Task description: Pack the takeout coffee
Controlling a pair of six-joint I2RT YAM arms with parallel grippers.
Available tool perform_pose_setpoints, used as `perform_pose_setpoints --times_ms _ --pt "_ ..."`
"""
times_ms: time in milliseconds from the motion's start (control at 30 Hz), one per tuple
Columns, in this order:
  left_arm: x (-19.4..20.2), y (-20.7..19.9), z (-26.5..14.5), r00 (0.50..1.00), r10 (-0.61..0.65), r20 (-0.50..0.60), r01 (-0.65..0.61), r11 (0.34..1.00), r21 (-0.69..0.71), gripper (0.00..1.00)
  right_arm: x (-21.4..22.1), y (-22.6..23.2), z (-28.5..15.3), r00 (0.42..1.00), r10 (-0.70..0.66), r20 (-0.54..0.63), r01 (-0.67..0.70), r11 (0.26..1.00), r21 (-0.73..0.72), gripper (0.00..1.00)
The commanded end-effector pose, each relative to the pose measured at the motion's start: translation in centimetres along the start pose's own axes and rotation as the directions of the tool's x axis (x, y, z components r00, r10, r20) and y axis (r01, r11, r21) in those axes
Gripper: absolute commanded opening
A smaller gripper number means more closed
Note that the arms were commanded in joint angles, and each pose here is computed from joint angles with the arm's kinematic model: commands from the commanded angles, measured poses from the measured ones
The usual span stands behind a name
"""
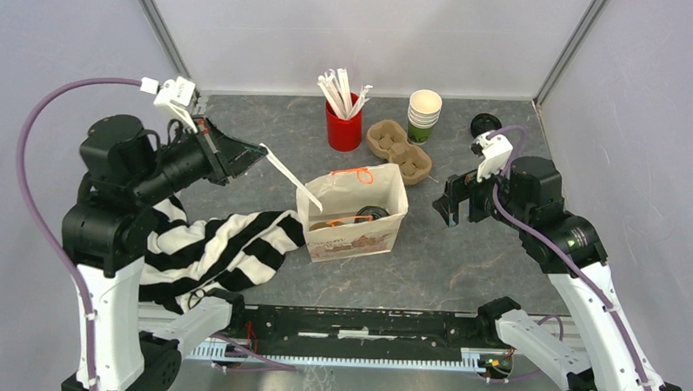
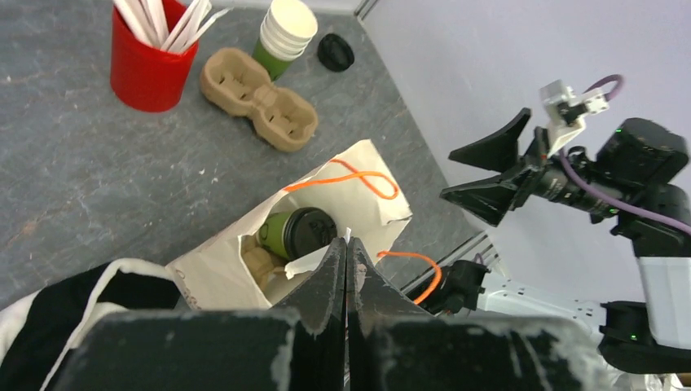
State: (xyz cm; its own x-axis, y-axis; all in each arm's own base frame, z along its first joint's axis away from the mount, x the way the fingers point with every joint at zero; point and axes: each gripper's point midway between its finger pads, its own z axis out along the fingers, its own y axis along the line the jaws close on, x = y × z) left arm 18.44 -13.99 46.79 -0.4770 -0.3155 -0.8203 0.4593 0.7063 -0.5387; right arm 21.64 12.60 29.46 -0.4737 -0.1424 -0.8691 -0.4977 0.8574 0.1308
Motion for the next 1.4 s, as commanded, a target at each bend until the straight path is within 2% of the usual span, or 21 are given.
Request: perform_pose_setpoints --times_ms 0,333,567,800,933,1000,1067,1100,1233,1300,1367 --pt "0.8 1.4 1.6 0.995 0.094 -0.038 -0.094 0.996 0.008 0.02 0.1 -0.2 -0.2 0.999 0.035 0.021 -0.036 0.999 0.024 0.98" --pt "2.3 3.3 5.2 0.977 0.159 -0.140 -0.161 0.987 -0.010 0.02 1.2 -0.2 0.7 0.997 0.078 0.009 -0.078 0.997 0.021 0.98" --pt "8.1 1.1 7.7 0.924 0.233 -0.304 -0.237 0.971 0.026 0.02 1.6 -0.5 1.0 0.997 0.076 -0.010 -0.076 0.997 0.034 0.98" --pt "11.5 1.1 8.5 0.872 0.247 -0.423 -0.249 0.967 0.051 0.02 2.1 -0.5 1.0 0.996 0.086 -0.011 -0.085 0.996 0.034 0.98" --pt "12.4 0.8 9.6 0.859 0.250 -0.447 -0.255 0.966 0.050 0.02 1.8 -0.4 0.5 0.996 0.084 -0.002 -0.084 0.996 0.038 0.98" --pt "12.1 0.0 10.1 0.863 0.253 -0.436 -0.248 0.966 0.071 0.09 1.3 -0.5 0.0 0.997 0.079 0.009 -0.079 0.996 0.045 0.98" --pt "11.5 -0.7 10.5 0.874 0.249 -0.418 -0.238 0.968 0.078 0.39 0.6 -0.6 -0.6 0.997 0.073 0.024 -0.075 0.996 0.058 0.98" --pt "11.0 -1.1 10.6 0.880 0.249 -0.404 -0.237 0.968 0.080 0.51 0.4 -0.8 -1.0 0.997 0.071 0.026 -0.073 0.995 0.069 0.98" --pt "8.3 -2.2 10.1 0.915 0.245 -0.320 -0.236 0.969 0.068 0.81 -1.5 -1.0 -3.0 0.996 0.058 0.069 -0.065 0.992 0.104 0.98" --pt "6.8 -3.2 9.5 0.933 0.234 -0.274 -0.219 0.972 0.084 0.88 -2.7 -1.1 -4.2 0.993 0.055 0.103 -0.067 0.990 0.120 0.98" --pt "5.0 -4.5 8.9 0.954 0.211 -0.215 -0.193 0.976 0.102 0.91 -3.8 -1.1 -5.6 0.990 0.050 0.131 -0.068 0.988 0.136 0.98"
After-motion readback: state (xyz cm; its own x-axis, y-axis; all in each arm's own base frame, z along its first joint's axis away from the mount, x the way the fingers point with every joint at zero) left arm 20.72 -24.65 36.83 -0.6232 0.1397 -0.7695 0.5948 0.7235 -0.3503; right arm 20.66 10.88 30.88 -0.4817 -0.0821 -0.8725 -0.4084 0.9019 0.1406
